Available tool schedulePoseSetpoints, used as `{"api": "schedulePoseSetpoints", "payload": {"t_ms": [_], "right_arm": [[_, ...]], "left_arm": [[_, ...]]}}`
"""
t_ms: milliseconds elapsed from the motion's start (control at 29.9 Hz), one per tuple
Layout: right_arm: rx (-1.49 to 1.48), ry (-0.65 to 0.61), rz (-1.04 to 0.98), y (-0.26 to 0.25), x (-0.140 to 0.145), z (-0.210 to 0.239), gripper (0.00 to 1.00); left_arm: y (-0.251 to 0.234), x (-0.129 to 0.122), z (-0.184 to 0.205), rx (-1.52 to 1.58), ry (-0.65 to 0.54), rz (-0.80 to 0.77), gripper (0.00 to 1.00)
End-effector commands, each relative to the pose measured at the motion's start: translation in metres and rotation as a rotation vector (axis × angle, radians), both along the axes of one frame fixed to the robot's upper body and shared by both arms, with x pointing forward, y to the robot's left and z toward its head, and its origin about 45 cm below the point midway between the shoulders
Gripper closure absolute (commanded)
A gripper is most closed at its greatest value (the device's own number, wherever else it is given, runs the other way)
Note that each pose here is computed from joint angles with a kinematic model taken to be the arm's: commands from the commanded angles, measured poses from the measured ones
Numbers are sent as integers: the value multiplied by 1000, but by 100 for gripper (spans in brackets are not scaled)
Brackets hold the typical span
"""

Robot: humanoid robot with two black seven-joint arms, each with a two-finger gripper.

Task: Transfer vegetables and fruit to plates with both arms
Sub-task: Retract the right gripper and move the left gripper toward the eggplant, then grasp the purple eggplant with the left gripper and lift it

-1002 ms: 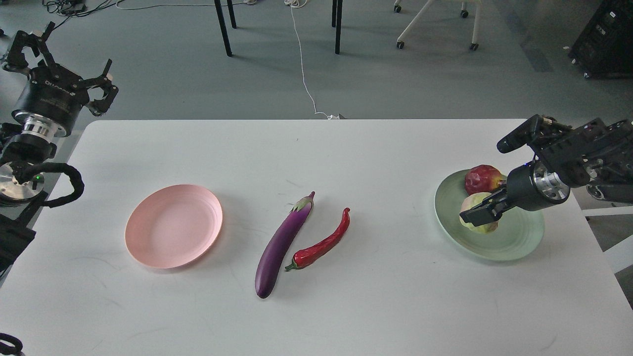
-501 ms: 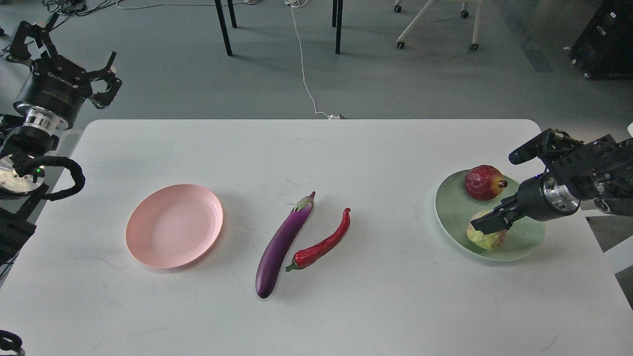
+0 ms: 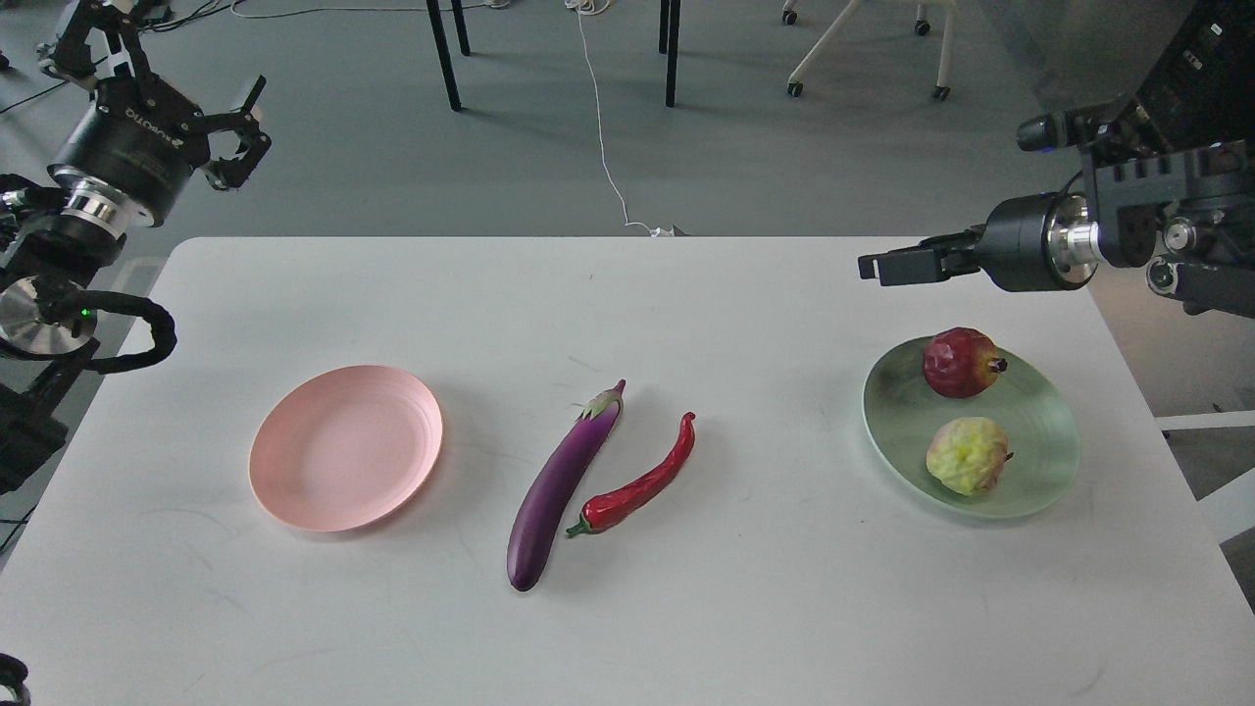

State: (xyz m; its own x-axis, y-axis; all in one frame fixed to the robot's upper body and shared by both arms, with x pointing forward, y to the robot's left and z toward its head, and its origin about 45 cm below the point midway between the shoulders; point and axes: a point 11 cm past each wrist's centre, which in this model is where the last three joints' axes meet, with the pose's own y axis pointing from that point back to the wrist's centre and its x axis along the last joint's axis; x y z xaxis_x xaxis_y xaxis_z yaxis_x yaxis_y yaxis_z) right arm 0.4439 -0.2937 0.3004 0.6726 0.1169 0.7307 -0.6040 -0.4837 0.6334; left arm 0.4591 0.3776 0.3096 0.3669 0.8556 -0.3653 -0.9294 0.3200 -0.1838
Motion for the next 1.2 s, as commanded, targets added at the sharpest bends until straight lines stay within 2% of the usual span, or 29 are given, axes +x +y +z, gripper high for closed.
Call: {"api": "schedulePoseSetpoints", "payload": {"t_ms": [0, 167, 334, 468, 601, 835, 1002, 1169], "right_arm": [[226, -80, -78, 12, 17, 26, 2], [695, -113, -232, 25, 34, 40, 1], [987, -117, -343, 11, 33, 33, 2], [1172, -105, -415, 8, 32, 25, 2], [1417, -54, -580, -17, 27, 9, 1], [1929, 63, -820, -56, 16, 0, 2], [1981, 137, -843, -62, -6, -30, 1], [1988, 201, -877, -72, -30, -65, 1]], "left_arm": [[-19, 5, 8, 110, -18, -61, 2], [-70, 6, 22, 298, -71, -222, 2], [-117, -4, 20, 450, -120, -365, 2], [-147, -22, -6, 673, -134, -506, 2], [-175, -48, -29, 951, -217, -659, 2], [-187, -73, -86, 1400, -295, -867, 2], [-210, -76, -107, 1630, -358, -911, 2], [-235, -84, -122, 1698, -406, -946, 4]]}}
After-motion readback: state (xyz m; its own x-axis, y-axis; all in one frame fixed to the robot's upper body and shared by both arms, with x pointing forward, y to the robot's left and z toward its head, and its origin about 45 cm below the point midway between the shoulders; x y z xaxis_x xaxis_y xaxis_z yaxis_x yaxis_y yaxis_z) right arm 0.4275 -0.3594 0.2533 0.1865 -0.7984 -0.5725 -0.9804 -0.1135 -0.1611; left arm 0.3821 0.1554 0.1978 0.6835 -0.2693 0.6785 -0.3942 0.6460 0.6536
